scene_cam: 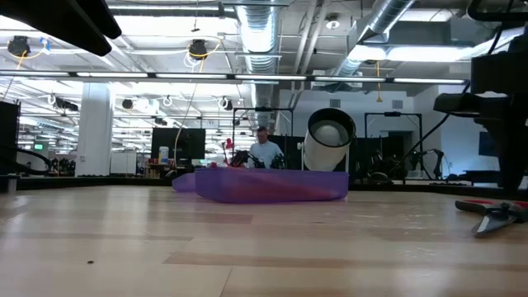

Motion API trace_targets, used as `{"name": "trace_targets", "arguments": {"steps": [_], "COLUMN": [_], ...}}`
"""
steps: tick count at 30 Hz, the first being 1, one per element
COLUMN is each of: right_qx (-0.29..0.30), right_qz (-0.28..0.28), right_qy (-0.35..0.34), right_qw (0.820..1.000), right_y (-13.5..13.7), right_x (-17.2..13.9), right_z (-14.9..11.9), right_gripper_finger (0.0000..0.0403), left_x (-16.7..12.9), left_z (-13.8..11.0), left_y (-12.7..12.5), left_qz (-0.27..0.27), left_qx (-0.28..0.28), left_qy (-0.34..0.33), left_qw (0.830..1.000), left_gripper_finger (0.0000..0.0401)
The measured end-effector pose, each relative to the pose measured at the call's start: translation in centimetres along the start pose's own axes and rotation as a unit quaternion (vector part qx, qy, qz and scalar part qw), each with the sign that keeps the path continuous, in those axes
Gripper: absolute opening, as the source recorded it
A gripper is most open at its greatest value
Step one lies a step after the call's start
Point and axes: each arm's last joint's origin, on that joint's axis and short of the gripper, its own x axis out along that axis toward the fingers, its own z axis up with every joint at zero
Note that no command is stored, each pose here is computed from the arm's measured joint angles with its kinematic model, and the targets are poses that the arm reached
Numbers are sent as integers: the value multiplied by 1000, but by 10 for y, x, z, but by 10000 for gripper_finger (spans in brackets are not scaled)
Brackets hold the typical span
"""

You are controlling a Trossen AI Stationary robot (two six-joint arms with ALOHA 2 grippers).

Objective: Pick & place school supplies into a supply box
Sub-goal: Put the black scissors into the purple supply box

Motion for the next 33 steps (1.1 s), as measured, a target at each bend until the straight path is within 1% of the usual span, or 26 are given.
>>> {"name": "trace_targets", "arguments": {"steps": [3, 12, 16, 22, 25, 29, 33], "right_qx": [6, -18, -55, -67, -74, -69, -68], "right_qz": [-1, -7, -7, -8, -5, 1, 8], "right_qy": [0, 8, 6, 5, -14, -15, -12], "right_qw": [1000, 1000, 998, 998, 997, 998, 998], "right_y": [-1, -6, -7, -11, -13, -16, -17], "right_x": [0, 1, 1, 5, 5, 6, 6], "right_z": [0, 0, 0, 3, 7, 8, 7], "right_gripper_finger": [72, 103, 122, 160, 174, 175, 162], "left_x": [0, 2, 2, 2, 2, 2, 2], "left_z": [0, 1, 1, 1, 1, 1, 1], "left_y": [0, 1, 1, 1, 1, 1, 1], "left_qz": [1, 3, 3, 4, 3, 3, 3], "left_qx": [3, 5, 5, 5, 5, 5, 5], "left_qy": [-2, 0, 0, 0, 1, 2, 2], "left_qw": [1000, 1000, 1000, 1000, 1000, 1000, 1000], "left_gripper_finger": [176, 176, 176, 176, 176, 176, 176]}}
